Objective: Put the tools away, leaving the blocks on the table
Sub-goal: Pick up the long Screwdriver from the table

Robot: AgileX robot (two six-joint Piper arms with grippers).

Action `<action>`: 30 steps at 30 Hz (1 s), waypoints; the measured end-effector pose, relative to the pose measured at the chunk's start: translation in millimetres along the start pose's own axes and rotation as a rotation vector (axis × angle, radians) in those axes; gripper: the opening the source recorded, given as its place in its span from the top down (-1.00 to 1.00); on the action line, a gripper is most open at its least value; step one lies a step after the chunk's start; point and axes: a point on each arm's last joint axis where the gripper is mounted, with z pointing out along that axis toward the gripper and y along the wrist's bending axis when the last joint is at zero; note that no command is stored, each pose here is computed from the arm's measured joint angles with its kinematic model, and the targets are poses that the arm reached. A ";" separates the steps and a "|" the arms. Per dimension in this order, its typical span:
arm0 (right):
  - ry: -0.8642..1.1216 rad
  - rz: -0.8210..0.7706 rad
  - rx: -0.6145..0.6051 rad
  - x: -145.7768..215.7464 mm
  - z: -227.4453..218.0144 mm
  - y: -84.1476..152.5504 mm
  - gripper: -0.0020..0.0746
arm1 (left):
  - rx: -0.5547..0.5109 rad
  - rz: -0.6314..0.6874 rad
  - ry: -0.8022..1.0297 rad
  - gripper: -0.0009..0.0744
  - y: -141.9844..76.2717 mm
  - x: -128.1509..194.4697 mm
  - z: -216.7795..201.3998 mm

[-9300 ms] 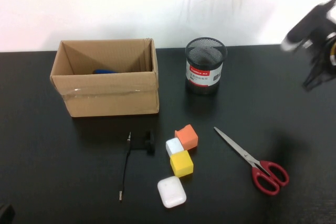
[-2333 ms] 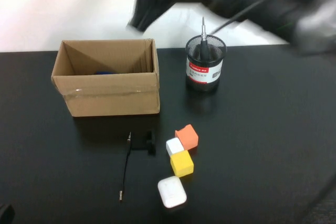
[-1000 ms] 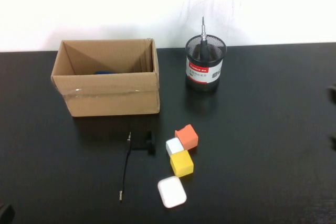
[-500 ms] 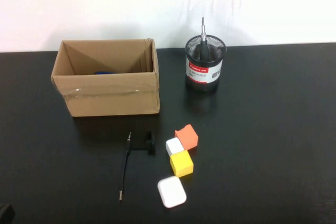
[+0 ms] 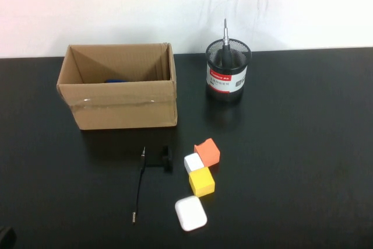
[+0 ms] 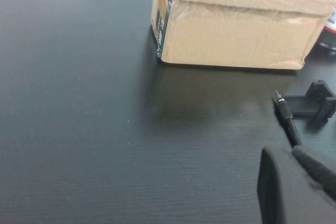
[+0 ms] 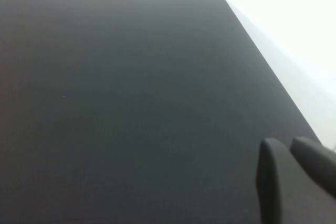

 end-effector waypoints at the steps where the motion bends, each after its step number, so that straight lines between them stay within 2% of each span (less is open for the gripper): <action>1: 0.000 0.000 0.000 0.0 0.0 0.0 0.96 | 0.000 0.000 0.000 0.97 0.0 0.0 0.0; 13: 0.000 0.002 0.000 0.0 0.0 0.0 0.96 | -0.001 0.007 -0.002 0.97 0.1 -0.2 0.0; 16: 0.000 0.000 0.001 0.0 0.0 0.0 0.96 | 0.008 0.020 -0.063 0.97 -0.8 -5.3 0.0; 19: 0.000 0.000 0.001 0.0 0.0 0.0 0.96 | 0.058 0.001 -0.266 0.97 -5.1 -23.5 -3.1; 26: 0.000 0.000 0.001 0.0 0.0 0.0 0.96 | 0.212 -0.016 -1.012 0.97 -15.6 -78.2 -45.3; 30: 0.000 -0.002 0.001 0.0 0.0 -0.1 0.96 | 0.230 -0.038 -1.140 0.97 -19.5 -116.6 -75.7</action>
